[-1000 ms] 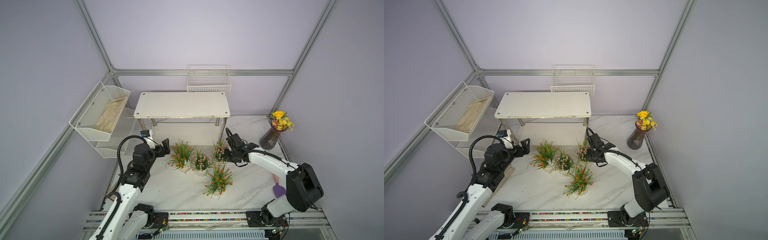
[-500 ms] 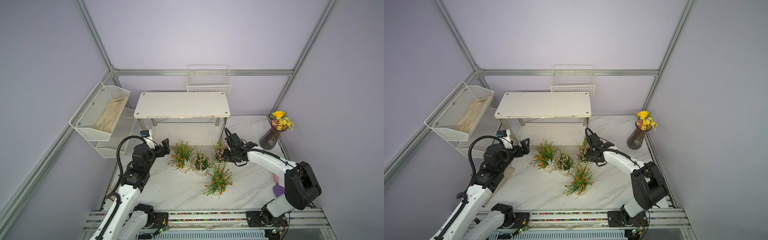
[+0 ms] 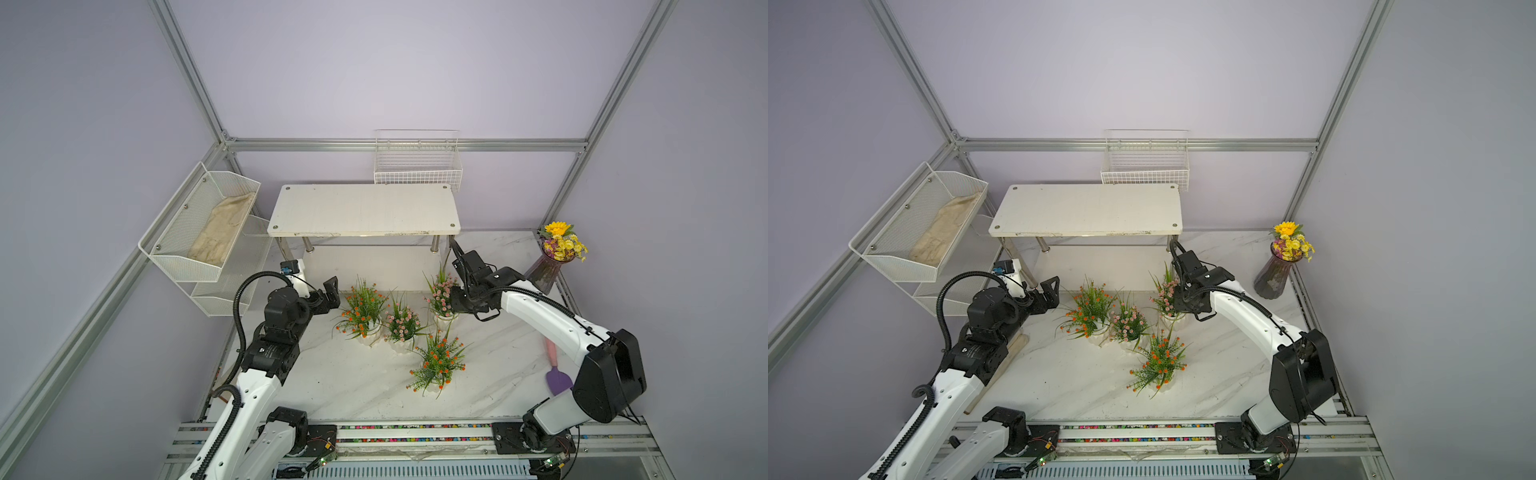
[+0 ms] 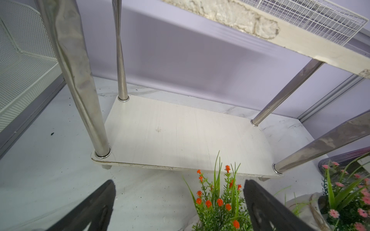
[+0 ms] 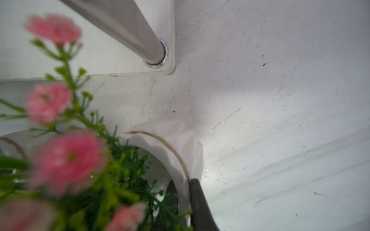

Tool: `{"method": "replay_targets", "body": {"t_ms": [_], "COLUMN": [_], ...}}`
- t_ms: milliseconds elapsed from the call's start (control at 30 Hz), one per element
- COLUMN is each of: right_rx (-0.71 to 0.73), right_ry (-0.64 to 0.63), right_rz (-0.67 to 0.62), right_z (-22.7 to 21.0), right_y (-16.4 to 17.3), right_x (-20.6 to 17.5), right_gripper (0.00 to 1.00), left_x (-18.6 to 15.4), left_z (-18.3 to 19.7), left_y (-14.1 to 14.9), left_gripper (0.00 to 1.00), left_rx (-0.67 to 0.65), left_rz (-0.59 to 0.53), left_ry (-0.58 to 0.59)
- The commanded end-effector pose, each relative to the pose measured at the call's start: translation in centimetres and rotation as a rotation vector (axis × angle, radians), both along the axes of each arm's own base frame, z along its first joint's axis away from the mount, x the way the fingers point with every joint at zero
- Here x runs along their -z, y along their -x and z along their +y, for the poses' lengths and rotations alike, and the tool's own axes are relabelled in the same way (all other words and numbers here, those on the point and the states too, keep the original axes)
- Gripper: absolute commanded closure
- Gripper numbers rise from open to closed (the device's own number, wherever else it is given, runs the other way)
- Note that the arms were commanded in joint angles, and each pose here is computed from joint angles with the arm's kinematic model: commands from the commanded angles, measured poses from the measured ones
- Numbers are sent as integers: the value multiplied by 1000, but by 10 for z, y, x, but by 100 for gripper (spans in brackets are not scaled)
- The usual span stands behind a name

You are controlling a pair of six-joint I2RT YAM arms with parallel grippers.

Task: Place the baby's breath potted plants on the rack by color
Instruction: Pick up the baby's breath potted plant from the center of the board, then place the baby's breath potted plant on the rack.

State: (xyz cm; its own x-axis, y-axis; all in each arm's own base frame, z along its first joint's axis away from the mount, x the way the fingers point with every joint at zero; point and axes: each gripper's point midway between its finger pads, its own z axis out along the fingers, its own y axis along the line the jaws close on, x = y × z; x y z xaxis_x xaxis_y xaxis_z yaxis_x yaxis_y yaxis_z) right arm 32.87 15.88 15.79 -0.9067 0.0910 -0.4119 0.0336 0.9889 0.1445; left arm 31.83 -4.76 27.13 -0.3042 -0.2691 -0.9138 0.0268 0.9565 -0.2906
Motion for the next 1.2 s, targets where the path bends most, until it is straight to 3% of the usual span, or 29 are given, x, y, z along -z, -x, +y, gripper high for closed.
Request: {"method": "replay_targets", "body": {"t_ms": [0,367,500,700,900,1167], "right_rx": [-13,-61,-86,-140,-191,-239], "right_ry": [-8,-21,-42,-84,-101,-118], "right_rz": [-84,-167,-195,-217,-227,-194], "right_z": [-5,-7,-6,1,8,20], "right_y": [4,8,12,17,18,15], "right_x": [-47,-126,-151,-172,-189,-182], "right_gripper": [100,100,100,100,100,100], "left_x": [-29,-30,-28,-40,-59,-78], "left_z": [-2,-3,-14,-69,-132,-211], "left_y": [2,2,0,4,17,45], "left_gripper": [0,0,0,0,0,0], "left_rx": [4,8,67,339,540,762], "left_rz": [-77,-77,-74,-105,-179,-348], "left_ry": [33,37,55,70,-22,-183]}}
